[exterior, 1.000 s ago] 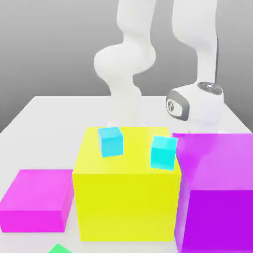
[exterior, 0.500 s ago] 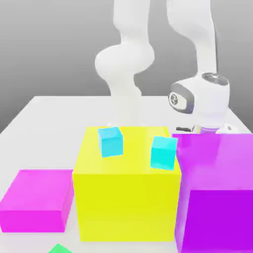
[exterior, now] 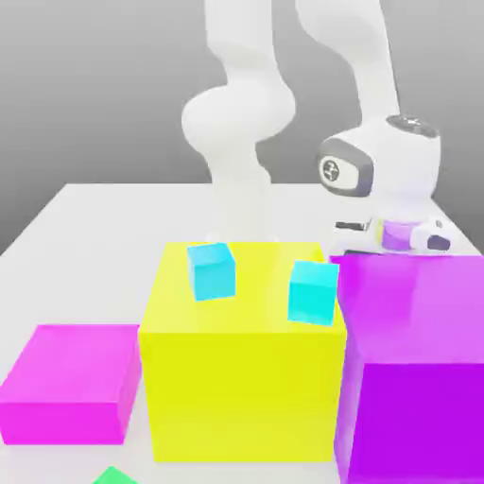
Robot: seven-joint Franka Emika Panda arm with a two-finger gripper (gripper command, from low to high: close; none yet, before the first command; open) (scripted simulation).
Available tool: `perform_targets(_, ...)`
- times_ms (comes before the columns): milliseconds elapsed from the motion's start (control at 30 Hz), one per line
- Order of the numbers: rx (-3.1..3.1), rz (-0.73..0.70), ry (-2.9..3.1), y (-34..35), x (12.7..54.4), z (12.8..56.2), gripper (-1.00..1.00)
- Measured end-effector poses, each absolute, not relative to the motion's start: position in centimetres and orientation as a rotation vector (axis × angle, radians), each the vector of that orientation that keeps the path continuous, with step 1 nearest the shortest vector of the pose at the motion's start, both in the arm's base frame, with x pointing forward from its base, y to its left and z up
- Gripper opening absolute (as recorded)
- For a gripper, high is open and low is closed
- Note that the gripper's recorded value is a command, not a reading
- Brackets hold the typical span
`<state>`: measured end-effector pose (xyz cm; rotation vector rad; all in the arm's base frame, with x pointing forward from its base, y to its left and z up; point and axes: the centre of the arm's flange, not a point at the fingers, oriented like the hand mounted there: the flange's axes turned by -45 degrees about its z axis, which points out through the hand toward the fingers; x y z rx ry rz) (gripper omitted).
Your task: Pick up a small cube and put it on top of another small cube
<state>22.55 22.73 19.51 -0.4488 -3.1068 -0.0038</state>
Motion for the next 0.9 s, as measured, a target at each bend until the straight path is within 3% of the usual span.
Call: perform_targets(900, -1.691, -0.316, -2.533, 30.8, 19.1, 30.6, -1.0)
